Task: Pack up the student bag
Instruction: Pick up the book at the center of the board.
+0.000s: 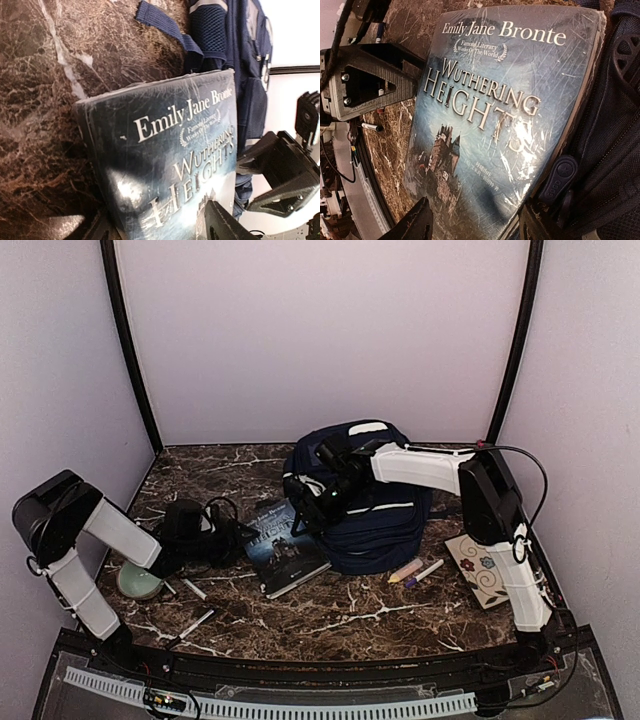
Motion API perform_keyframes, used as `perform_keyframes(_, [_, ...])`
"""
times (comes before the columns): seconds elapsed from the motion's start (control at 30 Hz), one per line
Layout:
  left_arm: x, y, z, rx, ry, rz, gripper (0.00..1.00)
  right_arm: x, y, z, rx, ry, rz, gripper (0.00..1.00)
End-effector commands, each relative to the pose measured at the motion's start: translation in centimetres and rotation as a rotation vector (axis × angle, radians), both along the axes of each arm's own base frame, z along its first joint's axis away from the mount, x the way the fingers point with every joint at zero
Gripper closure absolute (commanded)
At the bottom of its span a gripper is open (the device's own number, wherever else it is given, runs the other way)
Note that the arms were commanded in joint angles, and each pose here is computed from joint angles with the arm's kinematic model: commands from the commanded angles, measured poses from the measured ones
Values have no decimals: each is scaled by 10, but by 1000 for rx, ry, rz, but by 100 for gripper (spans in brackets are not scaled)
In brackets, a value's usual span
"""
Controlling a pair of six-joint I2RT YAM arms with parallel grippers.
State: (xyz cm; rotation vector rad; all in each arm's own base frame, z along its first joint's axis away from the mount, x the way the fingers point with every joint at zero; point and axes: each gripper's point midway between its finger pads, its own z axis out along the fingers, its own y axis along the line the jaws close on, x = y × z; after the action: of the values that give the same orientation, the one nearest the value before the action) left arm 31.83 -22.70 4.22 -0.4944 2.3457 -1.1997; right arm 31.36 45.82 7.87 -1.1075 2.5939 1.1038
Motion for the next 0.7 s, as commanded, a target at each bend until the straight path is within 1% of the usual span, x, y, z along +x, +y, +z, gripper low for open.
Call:
perform_keyframes(0.0, [-18, -53, 68, -274, -219, -218, 32, 6, 43, 27, 161, -160, 76, 41])
perform_keyframes(0.07, [-18, -58, 67, -307, -212, -217, 29, 9, 41, 18, 141, -155, 67, 41])
perform_keyframes(0.17, [-18, -67, 53, -346, -149, -211, 27, 9, 40, 7, 128, -137, 66, 41])
perform_keyframes(0.23, [-18, -73, 50, -370, -145, -208, 24, 8, 40, 2, 122, -126, 68, 41])
perform_keyframes(0.3, [-18, -79, 51, -399, -158, -214, 24, 7, 40, -3, 117, -115, 69, 41])
perform_keyframes(0.37, [-17, -84, 54, -424, -165, -218, 28, 7, 40, -4, 115, -112, 69, 41])
perform_keyframes(0.4, [-16, -83, 55, -432, -169, -211, 31, 6, 40, -4, 115, -113, 71, 41])
perform_keyframes(0.47, [-16, -80, 61, -443, -197, -196, 43, 7, 38, -2, 115, -118, 70, 41])
perform_keyframes(0.5, [-17, -78, 64, -444, -208, -193, 45, 8, 37, 0, 117, -122, 68, 41])
perform_keyframes(0.67, [-20, -76, 73, -385, -226, -209, 59, 14, 33, 10, 130, -132, 57, 41])
